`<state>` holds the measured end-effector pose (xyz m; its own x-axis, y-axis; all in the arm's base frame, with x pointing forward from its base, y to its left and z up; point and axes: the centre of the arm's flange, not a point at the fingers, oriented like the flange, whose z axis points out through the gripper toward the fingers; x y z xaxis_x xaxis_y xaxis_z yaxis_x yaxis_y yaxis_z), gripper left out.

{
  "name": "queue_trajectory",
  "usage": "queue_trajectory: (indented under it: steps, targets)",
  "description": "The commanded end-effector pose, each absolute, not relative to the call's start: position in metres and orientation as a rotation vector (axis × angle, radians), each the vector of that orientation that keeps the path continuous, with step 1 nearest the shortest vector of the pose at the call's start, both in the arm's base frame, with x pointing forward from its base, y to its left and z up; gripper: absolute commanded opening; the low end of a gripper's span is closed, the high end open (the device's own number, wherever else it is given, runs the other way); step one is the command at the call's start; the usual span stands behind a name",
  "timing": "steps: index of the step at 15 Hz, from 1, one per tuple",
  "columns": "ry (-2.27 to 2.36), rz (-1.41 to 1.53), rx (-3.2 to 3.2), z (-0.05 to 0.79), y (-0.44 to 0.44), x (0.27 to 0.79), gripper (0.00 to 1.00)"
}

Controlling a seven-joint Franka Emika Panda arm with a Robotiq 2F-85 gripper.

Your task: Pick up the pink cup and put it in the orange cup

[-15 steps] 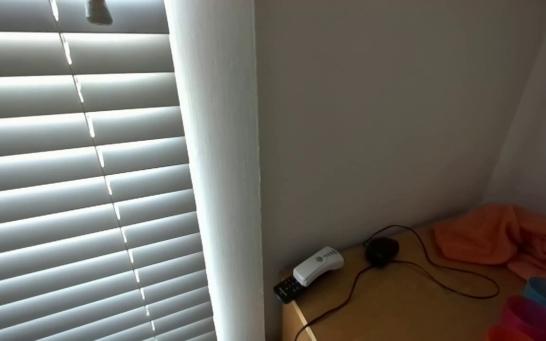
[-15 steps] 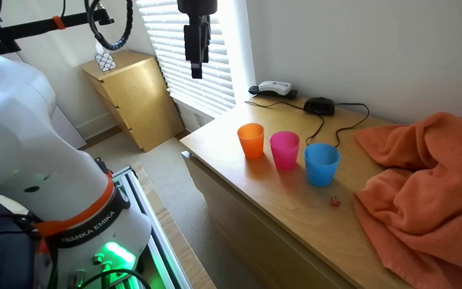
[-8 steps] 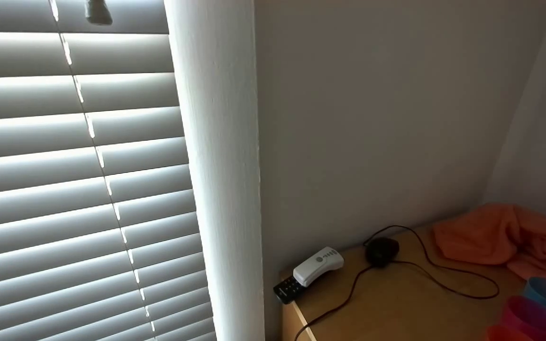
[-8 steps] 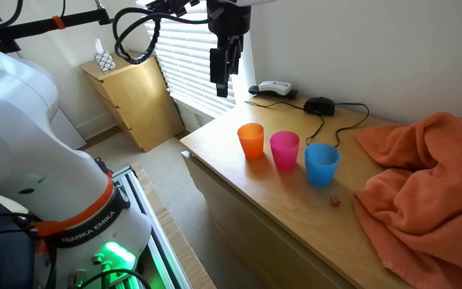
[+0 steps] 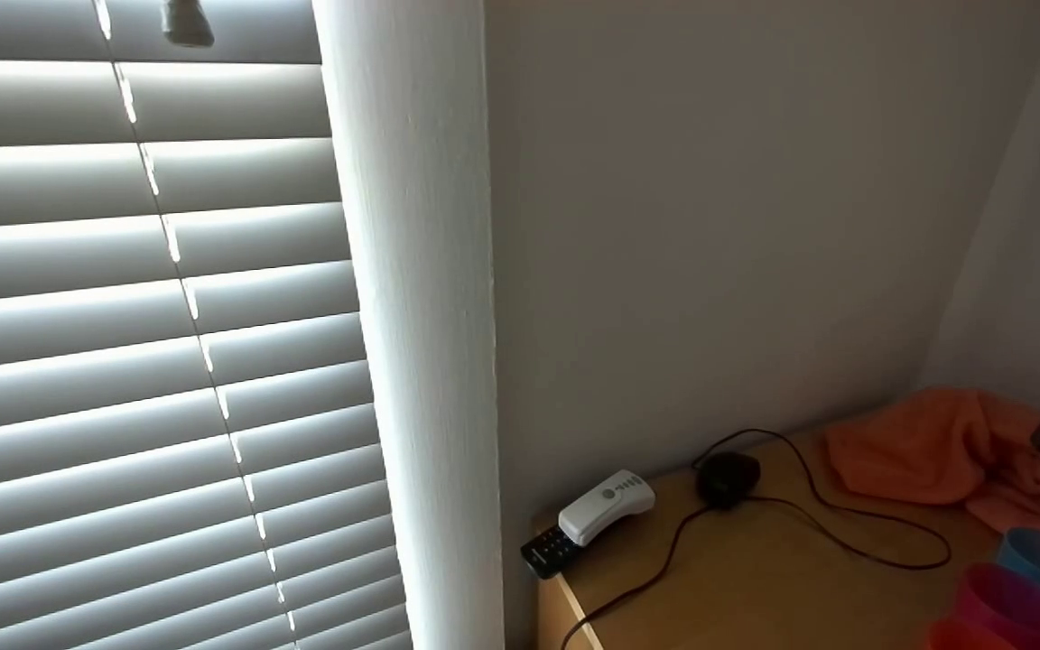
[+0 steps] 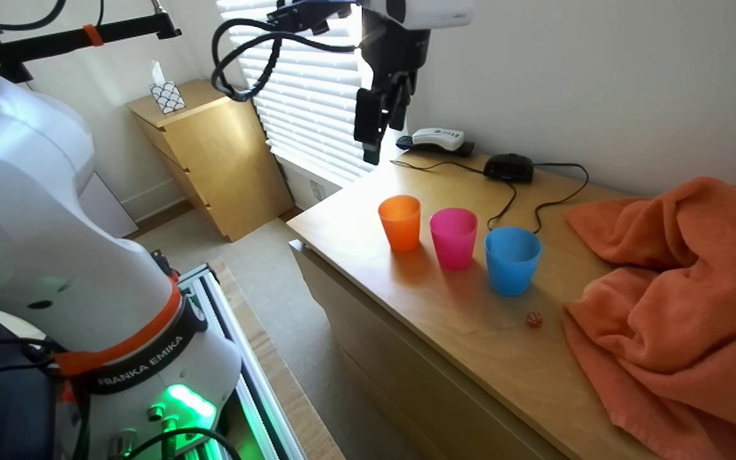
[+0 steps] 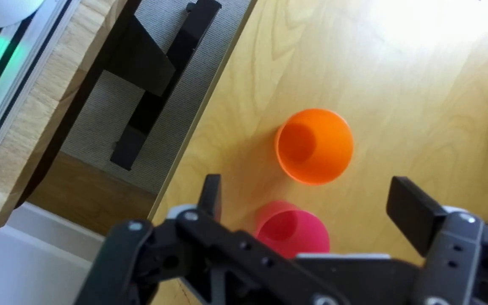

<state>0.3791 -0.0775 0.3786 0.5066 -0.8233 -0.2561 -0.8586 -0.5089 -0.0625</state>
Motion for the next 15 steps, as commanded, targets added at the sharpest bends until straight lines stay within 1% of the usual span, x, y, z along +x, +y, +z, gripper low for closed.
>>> queue_trajectory:
  steps: [1, 7, 15]
  targets:
    - [1.556, 0.354, -2.458, 0.351, -0.105, 0.42, 1.0]
    - [1.586, 0.43, -2.394, 0.308, -0.127, 0.455, 1.0]
    - [1.528, 0.52, -2.408, 0.267, -0.131, 0.481, 1.0]
